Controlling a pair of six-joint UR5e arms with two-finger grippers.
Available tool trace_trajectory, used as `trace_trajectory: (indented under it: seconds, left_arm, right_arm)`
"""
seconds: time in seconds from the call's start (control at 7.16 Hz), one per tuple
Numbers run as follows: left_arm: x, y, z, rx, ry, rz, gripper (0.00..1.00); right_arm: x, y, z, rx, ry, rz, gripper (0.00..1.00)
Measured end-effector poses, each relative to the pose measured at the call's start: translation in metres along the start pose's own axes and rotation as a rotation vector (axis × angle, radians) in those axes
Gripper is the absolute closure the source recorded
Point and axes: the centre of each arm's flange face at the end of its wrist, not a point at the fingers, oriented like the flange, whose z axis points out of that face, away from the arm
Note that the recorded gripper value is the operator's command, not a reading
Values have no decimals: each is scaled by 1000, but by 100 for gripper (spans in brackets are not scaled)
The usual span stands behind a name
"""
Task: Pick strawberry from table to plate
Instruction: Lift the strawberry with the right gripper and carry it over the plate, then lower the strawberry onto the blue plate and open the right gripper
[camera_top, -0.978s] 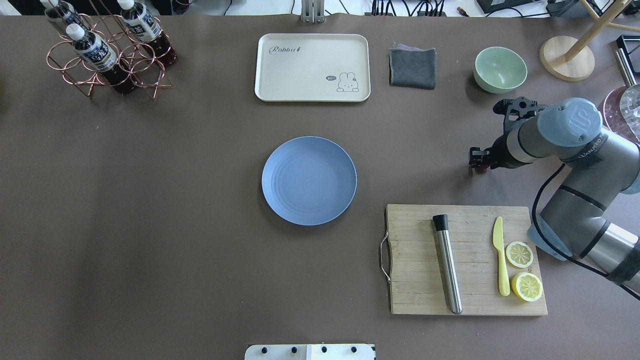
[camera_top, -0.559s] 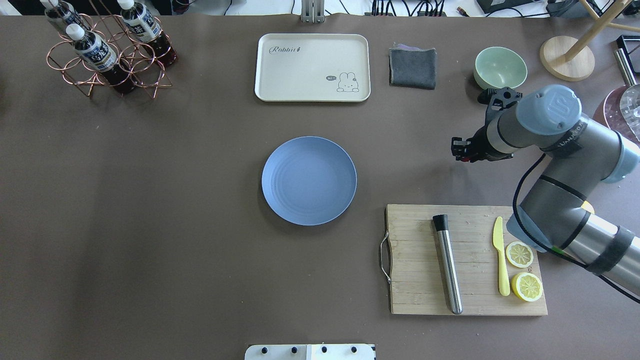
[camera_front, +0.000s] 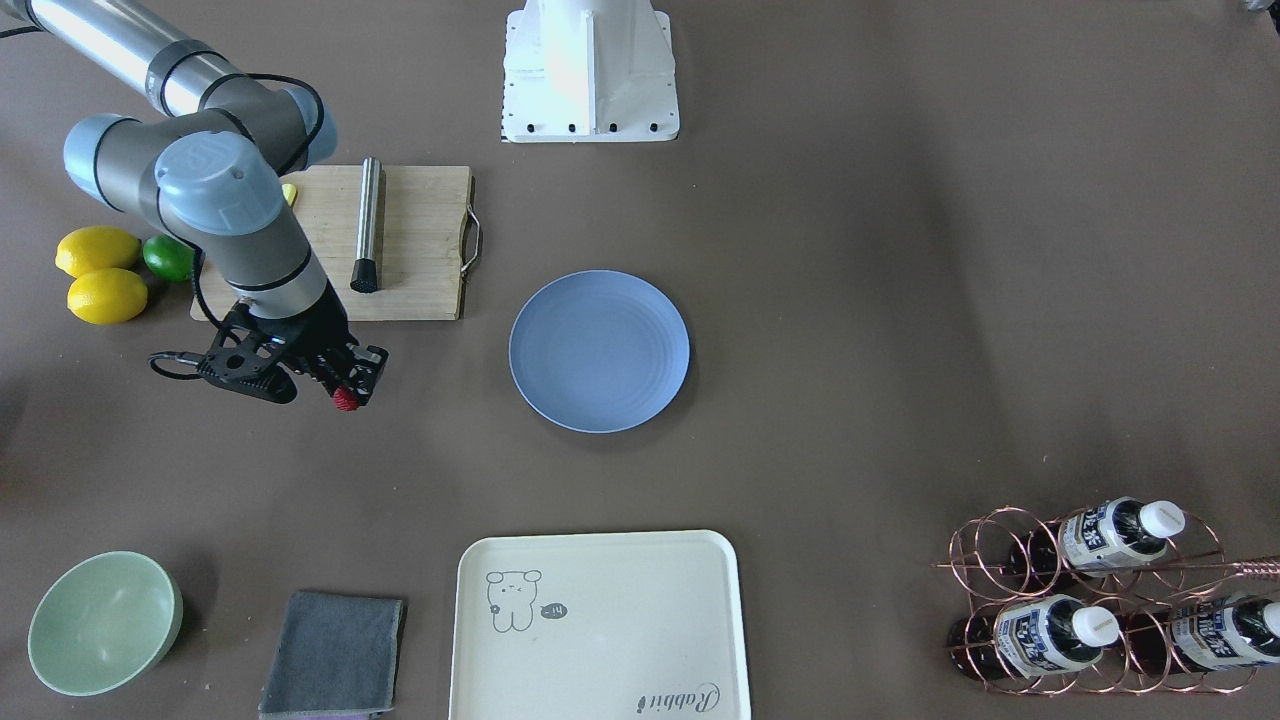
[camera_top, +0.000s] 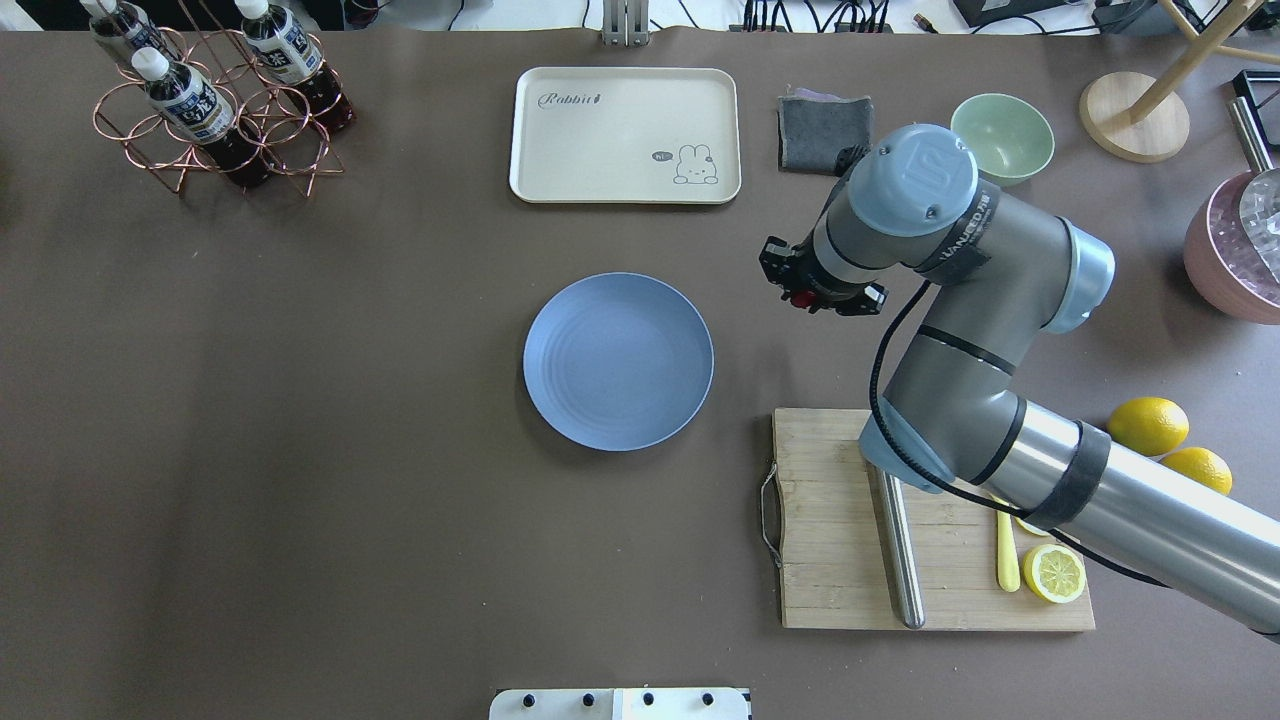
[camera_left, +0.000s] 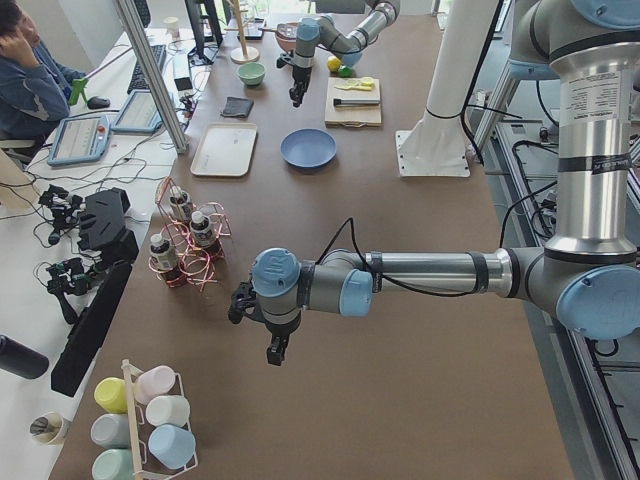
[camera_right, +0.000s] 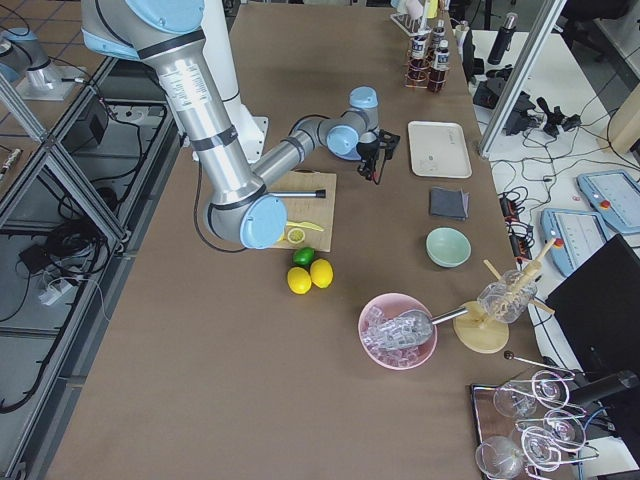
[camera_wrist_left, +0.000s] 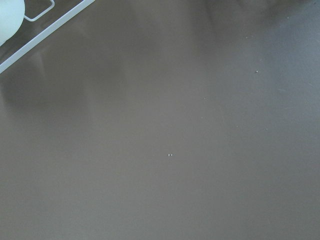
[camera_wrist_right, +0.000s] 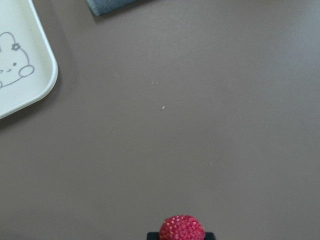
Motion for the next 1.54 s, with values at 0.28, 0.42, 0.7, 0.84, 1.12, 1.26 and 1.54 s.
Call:
trace_trajectory:
  seconds: [0.28,0.42,0.7,0.84,1.12,1.26,1.54]
  left_arm:
    - [-3,4,0,-4,0,-11,1]
    - [-4,9,1,-8,0,-15,1]
    - [-5,14,2,-12,1,-20,1]
    - [-6,17,3,-13,1,-24,1]
    - [-7,19,2,-12,1,-28,1]
    - [-8,21,3,-14,1,-30,1]
    - [-10,25,4,-18,1,-36,1]
  right_arm:
    - [-56,69,3,25,2,100,100]
    - [-79,94,10,40,1,138,100]
    - [-106,127,12,45,-10,186,100]
    - [-114,137,15,58,-15,201,100]
    - [-134,156,27,78,-8,212,100]
    - [-138,163,32,82,-1,208,100]
    - [-139,167,39,102,5,202,92]
